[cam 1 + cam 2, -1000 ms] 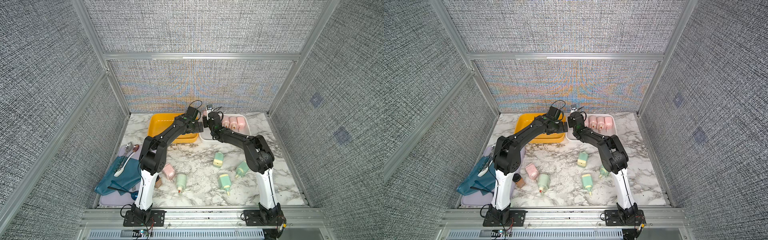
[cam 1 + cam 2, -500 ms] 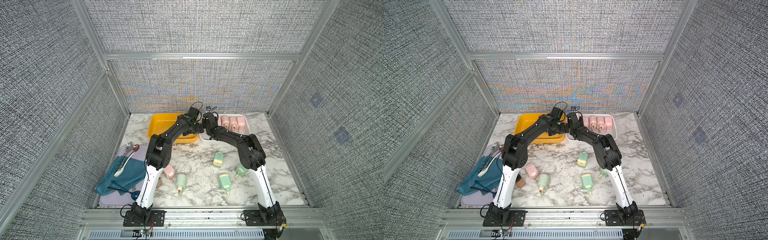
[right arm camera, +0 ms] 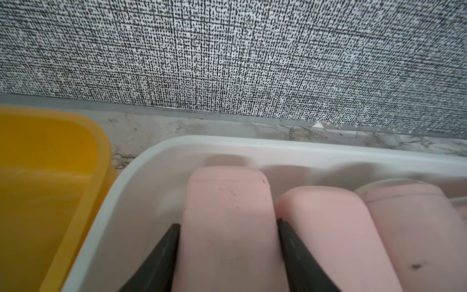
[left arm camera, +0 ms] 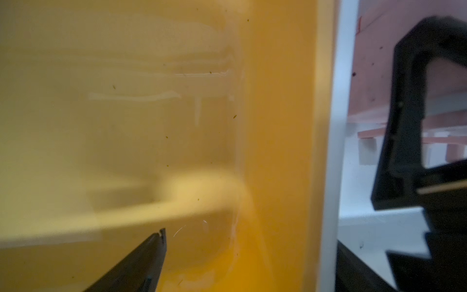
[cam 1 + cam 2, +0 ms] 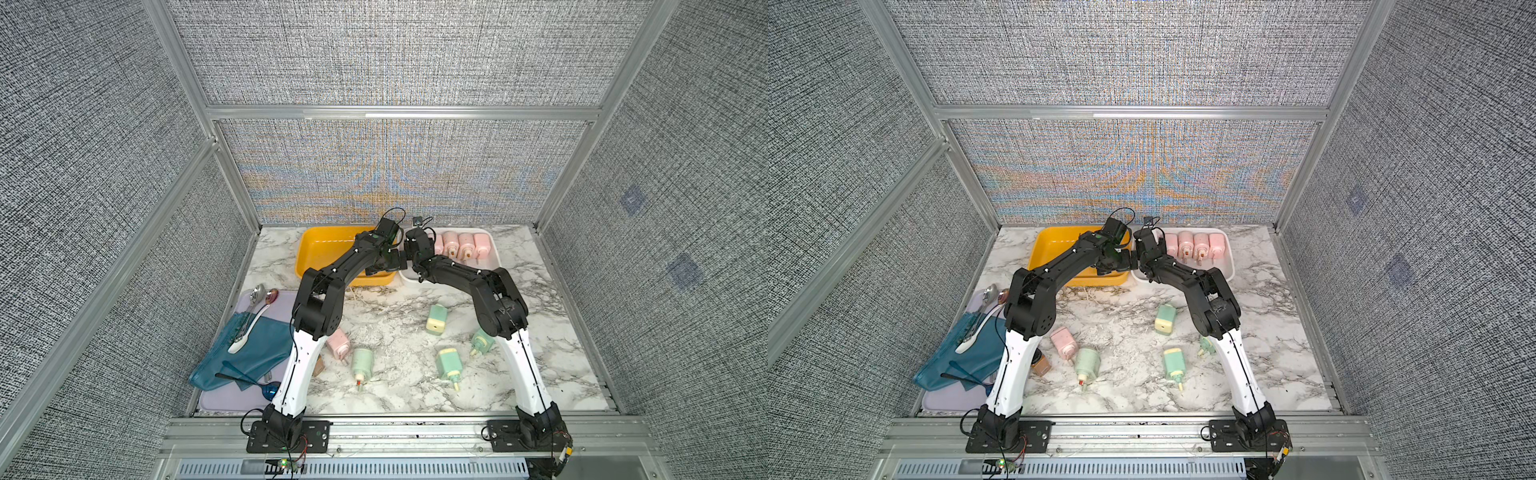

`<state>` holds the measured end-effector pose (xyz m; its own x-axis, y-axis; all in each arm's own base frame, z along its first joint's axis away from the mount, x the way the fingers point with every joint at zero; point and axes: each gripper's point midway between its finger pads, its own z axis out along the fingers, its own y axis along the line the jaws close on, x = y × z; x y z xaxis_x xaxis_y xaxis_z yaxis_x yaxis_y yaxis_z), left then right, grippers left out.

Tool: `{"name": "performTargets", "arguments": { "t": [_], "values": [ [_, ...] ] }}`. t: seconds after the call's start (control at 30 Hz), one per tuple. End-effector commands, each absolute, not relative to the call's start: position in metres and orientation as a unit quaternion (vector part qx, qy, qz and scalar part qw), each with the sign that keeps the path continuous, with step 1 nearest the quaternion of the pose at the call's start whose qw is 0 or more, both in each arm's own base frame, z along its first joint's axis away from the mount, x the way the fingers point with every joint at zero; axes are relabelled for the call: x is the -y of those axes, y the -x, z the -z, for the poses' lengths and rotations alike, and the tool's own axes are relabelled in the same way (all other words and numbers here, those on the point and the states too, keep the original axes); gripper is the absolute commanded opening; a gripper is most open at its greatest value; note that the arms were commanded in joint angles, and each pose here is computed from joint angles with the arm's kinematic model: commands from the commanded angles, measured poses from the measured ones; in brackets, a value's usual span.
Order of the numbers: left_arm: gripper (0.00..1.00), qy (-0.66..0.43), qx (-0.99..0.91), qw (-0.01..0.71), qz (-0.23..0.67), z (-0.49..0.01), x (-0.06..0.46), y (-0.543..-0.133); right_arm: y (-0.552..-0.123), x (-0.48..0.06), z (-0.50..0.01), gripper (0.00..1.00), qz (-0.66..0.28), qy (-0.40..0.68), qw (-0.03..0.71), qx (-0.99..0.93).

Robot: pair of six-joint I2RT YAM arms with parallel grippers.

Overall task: Place the pencil sharpeners by color into the storage box
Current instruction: Place the pencil sharpener in the storage box.

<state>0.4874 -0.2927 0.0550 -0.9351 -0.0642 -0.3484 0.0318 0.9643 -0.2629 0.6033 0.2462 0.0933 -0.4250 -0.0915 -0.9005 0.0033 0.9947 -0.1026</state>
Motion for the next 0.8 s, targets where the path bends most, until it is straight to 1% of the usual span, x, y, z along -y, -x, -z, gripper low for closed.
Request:
{"name": "performTargets", "arguments": {
  "t": [0.0, 0.13, 0.37, 0.67, 0.77],
  "values": [
    [0.99, 0.013, -0.976, 0.176, 0.127, -0.0518, 0.2884, -0.4862, -0.6086, -0.2435, -0.1048, 0.2, 0.049, 0.018, 0.553, -0.832],
    [0.99, 0.014, -0.977, 0.172, 0.127, -0.0499, 0.2865, -0.4847, -0.6084, -0.2404, -0.1019, 0.25, 0.06, 0.02, 0.545, -0.836],
    [0.99, 0.015, -0.977, 0.169, 0.129, -0.0484, 0.2872, -0.4837, -0.6103, -0.2443, -0.1019, 0.33, 0.05, 0.028, 0.545, -0.837],
    [0.99, 0.014, -0.977, 0.165, 0.134, -0.0483, 0.2889, -0.4825, -0.6071, -0.2452, -0.0996, 0.39, 0.042, 0.025, 0.539, -0.841],
    [0.99, 0.015, -0.977, 0.163, 0.136, -0.0474, 0.2897, -0.4819, -0.607, -0.2456, -0.1015, 0.43, 0.039, 0.022, 0.539, -0.841]
  ]
}}
